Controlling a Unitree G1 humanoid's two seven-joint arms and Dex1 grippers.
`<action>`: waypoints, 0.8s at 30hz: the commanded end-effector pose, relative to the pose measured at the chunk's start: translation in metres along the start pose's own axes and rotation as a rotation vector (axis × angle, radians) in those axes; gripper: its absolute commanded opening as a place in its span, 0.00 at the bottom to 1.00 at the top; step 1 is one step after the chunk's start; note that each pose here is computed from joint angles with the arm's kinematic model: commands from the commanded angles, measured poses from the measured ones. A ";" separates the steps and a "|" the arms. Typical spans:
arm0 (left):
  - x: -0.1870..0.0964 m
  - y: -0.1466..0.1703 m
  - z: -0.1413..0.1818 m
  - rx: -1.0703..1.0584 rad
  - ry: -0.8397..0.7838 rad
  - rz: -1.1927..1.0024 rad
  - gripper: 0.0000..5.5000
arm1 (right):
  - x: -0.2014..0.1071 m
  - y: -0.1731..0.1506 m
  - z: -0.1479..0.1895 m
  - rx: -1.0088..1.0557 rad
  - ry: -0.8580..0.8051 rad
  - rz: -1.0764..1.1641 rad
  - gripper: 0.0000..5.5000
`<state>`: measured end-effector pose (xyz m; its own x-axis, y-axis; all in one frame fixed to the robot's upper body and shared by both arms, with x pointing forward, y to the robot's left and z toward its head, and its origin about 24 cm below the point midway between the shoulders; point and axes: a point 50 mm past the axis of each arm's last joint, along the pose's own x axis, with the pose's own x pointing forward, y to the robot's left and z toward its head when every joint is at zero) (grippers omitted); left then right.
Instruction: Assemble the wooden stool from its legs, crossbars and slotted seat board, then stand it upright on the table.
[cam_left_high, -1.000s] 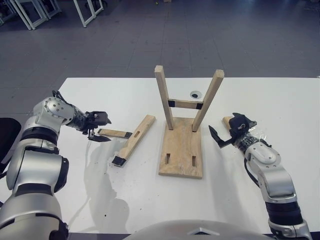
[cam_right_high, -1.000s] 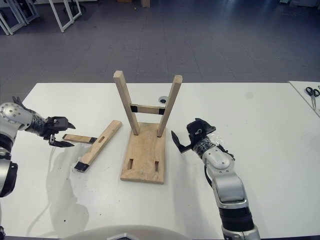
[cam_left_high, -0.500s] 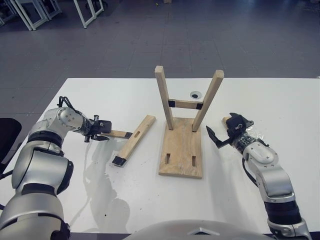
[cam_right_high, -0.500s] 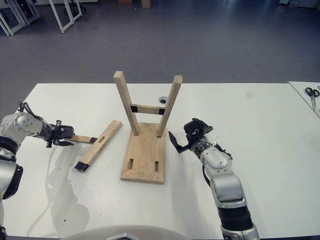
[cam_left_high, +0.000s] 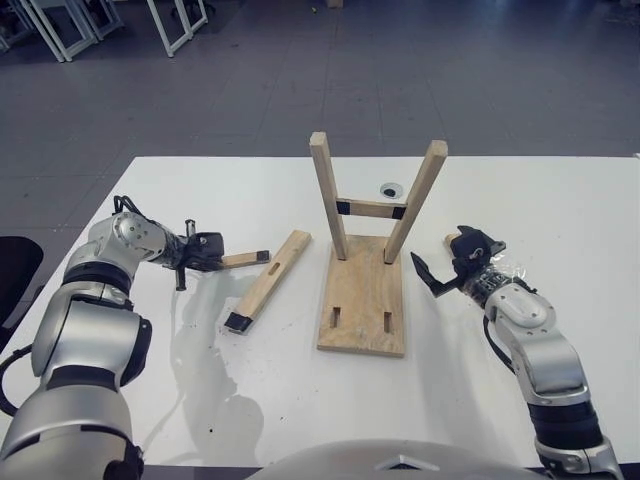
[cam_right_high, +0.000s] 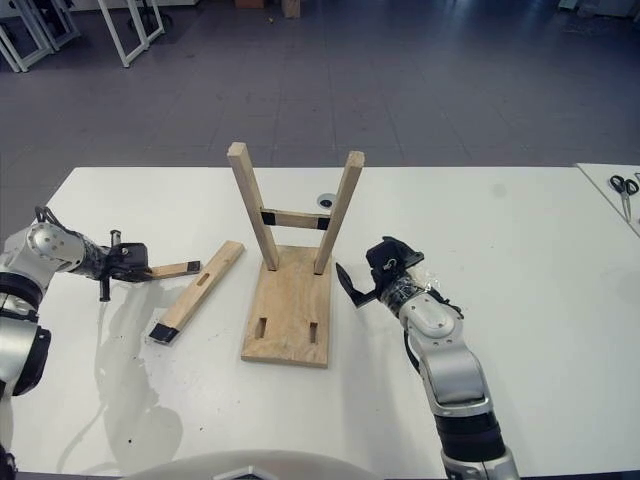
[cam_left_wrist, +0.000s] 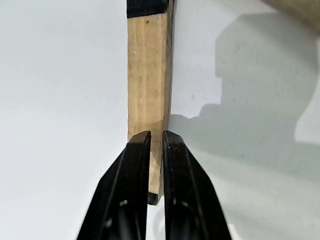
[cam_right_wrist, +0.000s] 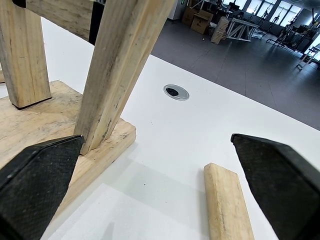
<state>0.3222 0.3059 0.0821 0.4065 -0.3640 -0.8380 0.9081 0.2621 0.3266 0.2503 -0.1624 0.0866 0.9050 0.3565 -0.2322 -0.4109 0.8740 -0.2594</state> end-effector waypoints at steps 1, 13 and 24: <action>-0.015 0.004 -0.003 -0.030 -0.115 0.099 0.02 | -0.011 -0.012 0.003 0.072 0.004 -0.046 1.00; -0.011 0.000 -0.005 -0.048 -0.117 0.106 0.19 | -0.013 -0.012 0.006 0.103 0.024 -0.019 1.00; -0.020 -0.004 -0.018 -0.113 -0.044 0.009 0.49 | -0.014 -0.003 0.001 0.083 0.043 0.020 1.00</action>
<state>0.3074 0.3227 0.0801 0.4124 -0.4157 -0.8106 0.8937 0.3572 0.2715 0.2406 -0.1704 0.0938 0.8949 0.3570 -0.2677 -0.4087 0.8966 -0.1704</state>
